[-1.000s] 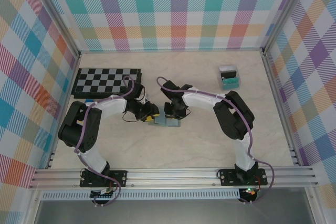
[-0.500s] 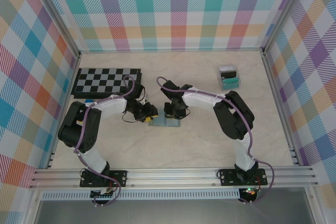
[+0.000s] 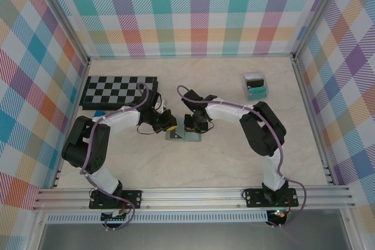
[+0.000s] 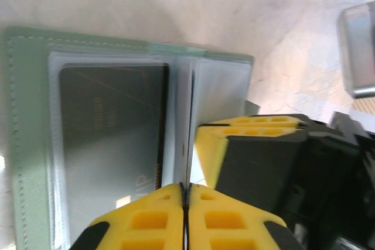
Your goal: Take the credit cards out of the card holder
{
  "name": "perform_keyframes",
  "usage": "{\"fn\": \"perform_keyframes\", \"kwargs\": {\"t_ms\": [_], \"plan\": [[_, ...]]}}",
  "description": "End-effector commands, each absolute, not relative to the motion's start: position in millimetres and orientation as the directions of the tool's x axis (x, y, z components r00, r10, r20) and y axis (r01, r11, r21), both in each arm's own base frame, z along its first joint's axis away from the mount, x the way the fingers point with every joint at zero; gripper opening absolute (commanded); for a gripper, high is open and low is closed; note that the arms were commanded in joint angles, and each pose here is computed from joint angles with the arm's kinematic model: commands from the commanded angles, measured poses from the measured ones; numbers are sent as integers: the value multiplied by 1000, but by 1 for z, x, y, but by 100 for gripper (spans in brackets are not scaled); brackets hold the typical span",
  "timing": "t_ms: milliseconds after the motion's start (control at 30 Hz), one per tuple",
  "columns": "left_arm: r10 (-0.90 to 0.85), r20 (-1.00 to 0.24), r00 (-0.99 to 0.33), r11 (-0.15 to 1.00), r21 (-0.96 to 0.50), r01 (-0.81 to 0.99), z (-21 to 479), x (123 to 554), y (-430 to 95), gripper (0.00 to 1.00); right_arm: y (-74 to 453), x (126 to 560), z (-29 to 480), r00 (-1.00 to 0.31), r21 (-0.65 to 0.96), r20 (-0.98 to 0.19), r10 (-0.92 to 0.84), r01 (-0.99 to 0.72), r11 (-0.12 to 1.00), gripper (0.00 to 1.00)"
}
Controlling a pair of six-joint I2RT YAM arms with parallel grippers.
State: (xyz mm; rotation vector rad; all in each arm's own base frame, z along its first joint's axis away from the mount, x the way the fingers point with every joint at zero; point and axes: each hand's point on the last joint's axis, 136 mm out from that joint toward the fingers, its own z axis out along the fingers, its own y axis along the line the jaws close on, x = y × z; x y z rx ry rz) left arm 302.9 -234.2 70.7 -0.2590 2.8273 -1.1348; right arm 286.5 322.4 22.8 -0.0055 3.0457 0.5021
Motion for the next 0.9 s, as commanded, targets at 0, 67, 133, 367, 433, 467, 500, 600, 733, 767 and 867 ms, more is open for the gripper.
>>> {"fn": "perform_keyframes", "kwargs": {"t_ms": [0,67,133,367,433,467,500,600,733,767,867], "plan": [[-172,-22,-985,669,-737,-100,80,300,-245,4,322,276,25,-1000,356,-24,-16,-24,934,10],[-178,-15,-984,669,-735,-110,79,300,-244,2,325,277,33,-998,394,-44,-34,-49,918,9],[-181,-11,-983,666,-737,-115,80,300,-245,0,327,279,39,-997,431,-72,-37,-64,900,9],[-178,-11,-984,673,-731,-113,82,297,-246,0,326,279,35,-999,492,-28,-23,-34,870,10],[-167,-9,-986,673,-732,-108,81,295,-250,0,325,277,29,-1000,480,-3,-18,-17,877,9],[-159,-4,-987,672,-733,-105,80,293,-253,0,325,276,26,-1000,476,7,-15,-10,880,9],[-151,-1,-989,673,-733,-102,79,291,-256,0,325,275,24,-1000,472,16,-14,-5,881,9],[-133,-2,-991,679,-729,-89,77,290,-263,0,322,275,19,-999,451,32,-9,7,893,9],[-116,-3,-993,681,-728,-77,77,291,-270,0,319,273,15,-999,431,46,-8,12,902,9],[-112,-1,-994,680,-729,-76,77,290,-272,1,319,273,15,-999,433,47,-8,13,901,10],[-107,-11,-994,679,-731,-64,80,291,-276,16,319,274,22,-999,441,33,-4,11,897,10]]}}
